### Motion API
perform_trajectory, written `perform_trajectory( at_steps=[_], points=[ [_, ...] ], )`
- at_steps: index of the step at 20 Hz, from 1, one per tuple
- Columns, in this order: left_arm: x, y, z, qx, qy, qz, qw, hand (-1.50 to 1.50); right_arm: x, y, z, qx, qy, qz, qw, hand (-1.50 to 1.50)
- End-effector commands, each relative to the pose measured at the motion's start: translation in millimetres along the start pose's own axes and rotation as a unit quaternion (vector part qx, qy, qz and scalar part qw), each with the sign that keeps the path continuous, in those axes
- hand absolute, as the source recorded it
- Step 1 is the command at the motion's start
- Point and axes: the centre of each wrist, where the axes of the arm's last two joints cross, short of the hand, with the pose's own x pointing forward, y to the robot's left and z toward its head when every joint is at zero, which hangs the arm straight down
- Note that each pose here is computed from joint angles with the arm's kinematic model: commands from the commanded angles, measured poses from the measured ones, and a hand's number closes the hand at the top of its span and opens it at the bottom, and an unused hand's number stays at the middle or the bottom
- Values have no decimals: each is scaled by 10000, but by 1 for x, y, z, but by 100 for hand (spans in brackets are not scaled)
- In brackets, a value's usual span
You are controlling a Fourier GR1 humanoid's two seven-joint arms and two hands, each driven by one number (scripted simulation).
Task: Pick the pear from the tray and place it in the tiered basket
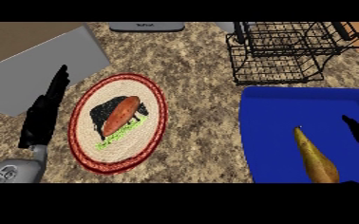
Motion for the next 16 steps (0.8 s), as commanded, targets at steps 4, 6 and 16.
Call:
perform_trajectory(
  at_steps=[4,6,16],
  points=[
    [8,6,-1,17,-100,-15,9999,0,18,17,-7,-51,310,254,9992,-150],
    [-7,6,3,152,-103,62,9998,0,11,23,5,-9,356,240,9991,-150],
    [11,-2,-13,95,6,-36,9999,0,-8,57,-26,103,577,195,9981,-150]
  ],
)
